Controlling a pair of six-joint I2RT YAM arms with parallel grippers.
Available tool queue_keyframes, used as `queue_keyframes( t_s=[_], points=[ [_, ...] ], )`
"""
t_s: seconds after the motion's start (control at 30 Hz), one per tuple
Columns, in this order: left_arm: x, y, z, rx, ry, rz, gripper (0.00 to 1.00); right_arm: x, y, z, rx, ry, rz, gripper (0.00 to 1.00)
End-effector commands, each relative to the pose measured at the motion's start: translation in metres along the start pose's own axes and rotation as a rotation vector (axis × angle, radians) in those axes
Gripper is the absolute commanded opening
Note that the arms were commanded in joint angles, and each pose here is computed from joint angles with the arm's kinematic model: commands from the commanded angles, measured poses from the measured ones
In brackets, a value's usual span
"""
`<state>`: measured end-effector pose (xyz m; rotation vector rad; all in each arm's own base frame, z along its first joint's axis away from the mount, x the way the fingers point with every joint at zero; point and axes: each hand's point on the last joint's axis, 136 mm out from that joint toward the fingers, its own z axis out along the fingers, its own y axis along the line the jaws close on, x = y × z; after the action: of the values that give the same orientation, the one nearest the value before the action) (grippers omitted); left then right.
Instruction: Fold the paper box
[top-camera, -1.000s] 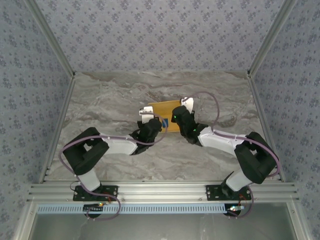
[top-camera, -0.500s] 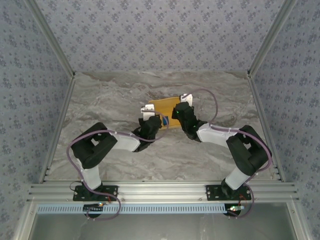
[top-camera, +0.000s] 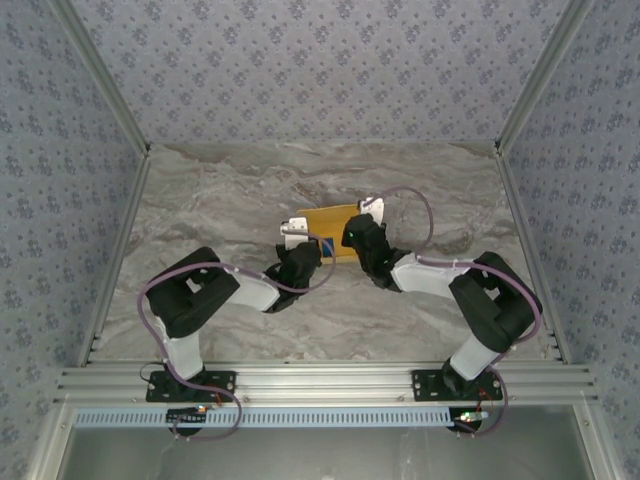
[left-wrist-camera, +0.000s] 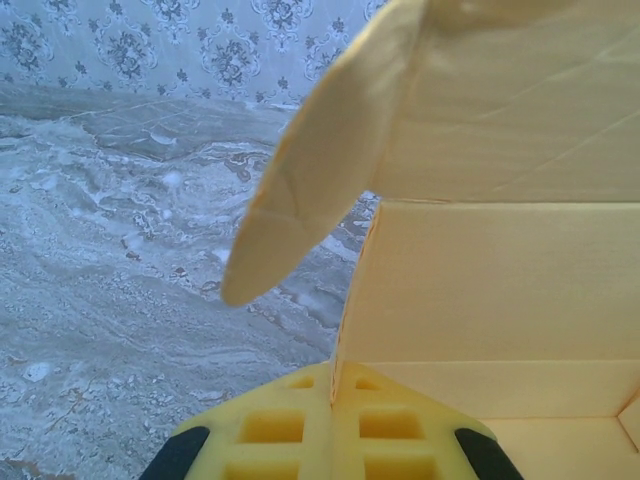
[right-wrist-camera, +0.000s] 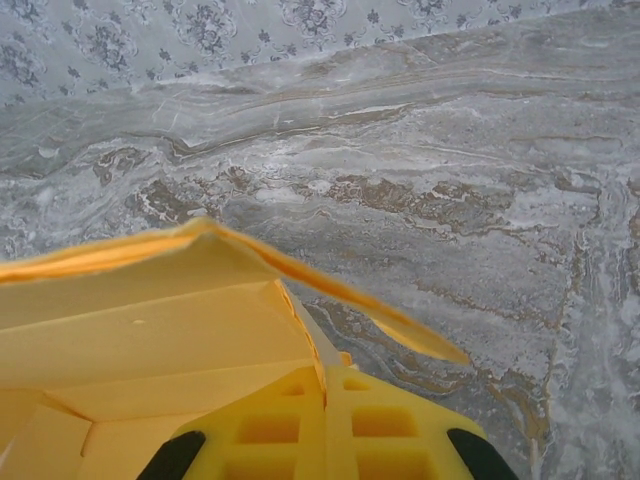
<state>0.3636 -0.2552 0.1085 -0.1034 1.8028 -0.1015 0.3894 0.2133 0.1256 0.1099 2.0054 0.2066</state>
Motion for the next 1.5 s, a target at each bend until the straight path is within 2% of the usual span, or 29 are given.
queue_keyframes(
  t_s=[0.0, 0.73, 1.47],
  points=[
    [0.014, 0.031, -0.001, -0.127, -0.004, 0.052, 0.04, 0.004, -0.034, -0.007, 0.15, -0.011, 0.056, 0.07],
    [0.031, 0.039, -0.018, -0.148, 0.005, 0.07, 0.02, 0.038, -0.035, -0.019, 0.174, 0.039, 0.039, 0.09],
    [0.047, 0.053, -0.028, -0.191, 0.004, 0.117, 0.0, 0.052, -0.035, -0.031, 0.188, -0.003, -0.015, 0.11]
  ],
)
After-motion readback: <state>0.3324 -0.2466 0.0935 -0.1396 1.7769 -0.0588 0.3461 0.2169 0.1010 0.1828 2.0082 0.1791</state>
